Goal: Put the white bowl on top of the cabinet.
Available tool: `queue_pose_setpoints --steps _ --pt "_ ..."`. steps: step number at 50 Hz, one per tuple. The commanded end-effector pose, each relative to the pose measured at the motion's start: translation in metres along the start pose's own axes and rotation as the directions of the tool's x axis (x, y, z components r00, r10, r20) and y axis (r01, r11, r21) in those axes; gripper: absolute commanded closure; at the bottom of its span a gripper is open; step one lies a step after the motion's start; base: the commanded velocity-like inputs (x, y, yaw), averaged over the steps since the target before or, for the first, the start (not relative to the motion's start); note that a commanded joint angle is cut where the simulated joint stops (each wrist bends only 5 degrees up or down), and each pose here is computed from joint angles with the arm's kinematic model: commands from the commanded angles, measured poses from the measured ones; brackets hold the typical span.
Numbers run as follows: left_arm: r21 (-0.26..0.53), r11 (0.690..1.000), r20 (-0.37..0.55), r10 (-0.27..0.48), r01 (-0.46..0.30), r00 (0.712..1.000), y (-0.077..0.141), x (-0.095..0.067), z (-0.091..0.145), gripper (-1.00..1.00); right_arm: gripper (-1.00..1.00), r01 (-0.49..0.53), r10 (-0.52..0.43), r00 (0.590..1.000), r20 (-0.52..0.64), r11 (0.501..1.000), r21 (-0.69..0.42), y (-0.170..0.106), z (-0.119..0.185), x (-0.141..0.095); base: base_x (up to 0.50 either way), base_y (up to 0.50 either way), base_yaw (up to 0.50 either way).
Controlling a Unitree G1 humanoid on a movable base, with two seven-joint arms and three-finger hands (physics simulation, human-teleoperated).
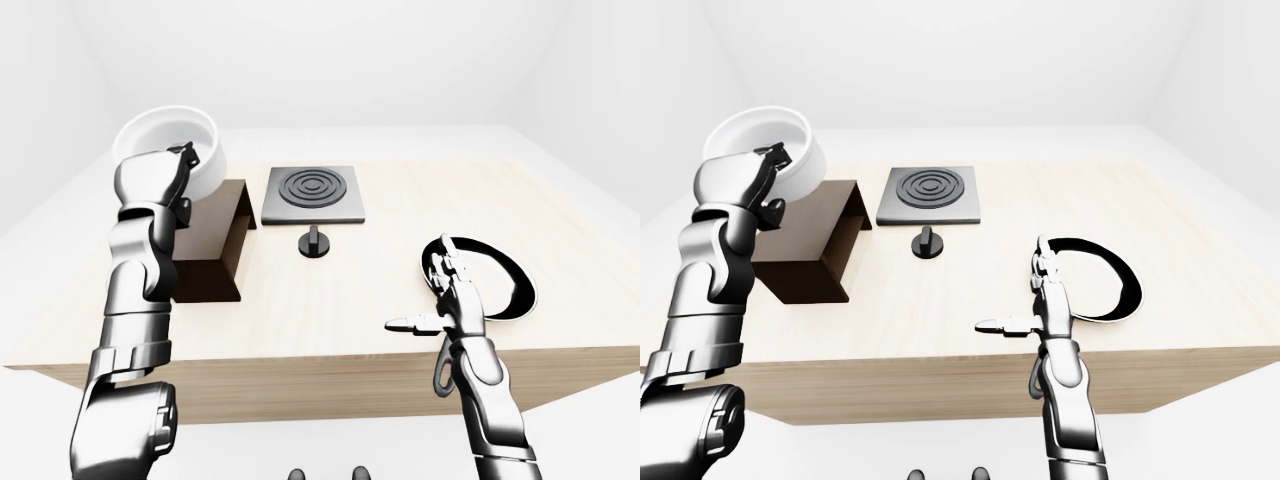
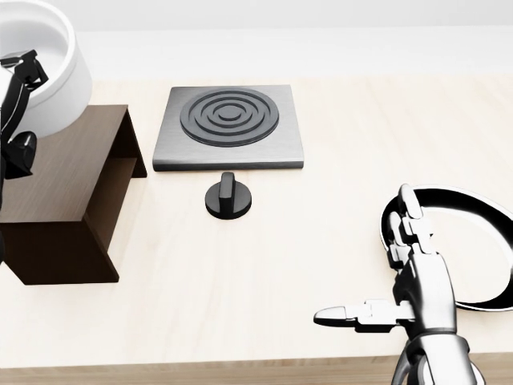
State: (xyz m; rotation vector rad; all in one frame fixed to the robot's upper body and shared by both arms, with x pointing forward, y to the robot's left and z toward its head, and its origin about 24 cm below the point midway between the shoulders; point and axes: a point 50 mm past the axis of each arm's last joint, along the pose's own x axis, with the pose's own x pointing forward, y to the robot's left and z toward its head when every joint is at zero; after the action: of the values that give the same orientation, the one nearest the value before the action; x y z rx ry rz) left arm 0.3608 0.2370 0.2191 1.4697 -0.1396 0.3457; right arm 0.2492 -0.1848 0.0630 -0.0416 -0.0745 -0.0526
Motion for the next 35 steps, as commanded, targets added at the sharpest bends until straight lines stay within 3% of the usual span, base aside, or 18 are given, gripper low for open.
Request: queue_pose_setpoints --steps 1,21,35 --pt "0.037 0.996 -0.037 0.086 -0.084 0.996 0.011 0.002 -0.014 1.0 -1.0 0.0 0.0 1.0 0.001 1.0 0.001 0.0 0.0 0.0 0.0 0.0 0.0" --pt "-0.003 0.995 -0.074 0.104 -0.104 0.992 -0.001 0.001 -0.027 1.0 -1.0 -0.001 0.001 1.0 0.0 1.0 -0.002 0.001 -0.001 0.0 0.0 0.0 0.0" --pt "-0.091 0.988 -0.118 0.111 -0.122 0.987 -0.02 0.0 -0.033 1.0 -1.0 -0.001 0.001 1.0 0.001 1.0 -0.006 0.002 -0.002 0.0 0.0 0.0 0.0"
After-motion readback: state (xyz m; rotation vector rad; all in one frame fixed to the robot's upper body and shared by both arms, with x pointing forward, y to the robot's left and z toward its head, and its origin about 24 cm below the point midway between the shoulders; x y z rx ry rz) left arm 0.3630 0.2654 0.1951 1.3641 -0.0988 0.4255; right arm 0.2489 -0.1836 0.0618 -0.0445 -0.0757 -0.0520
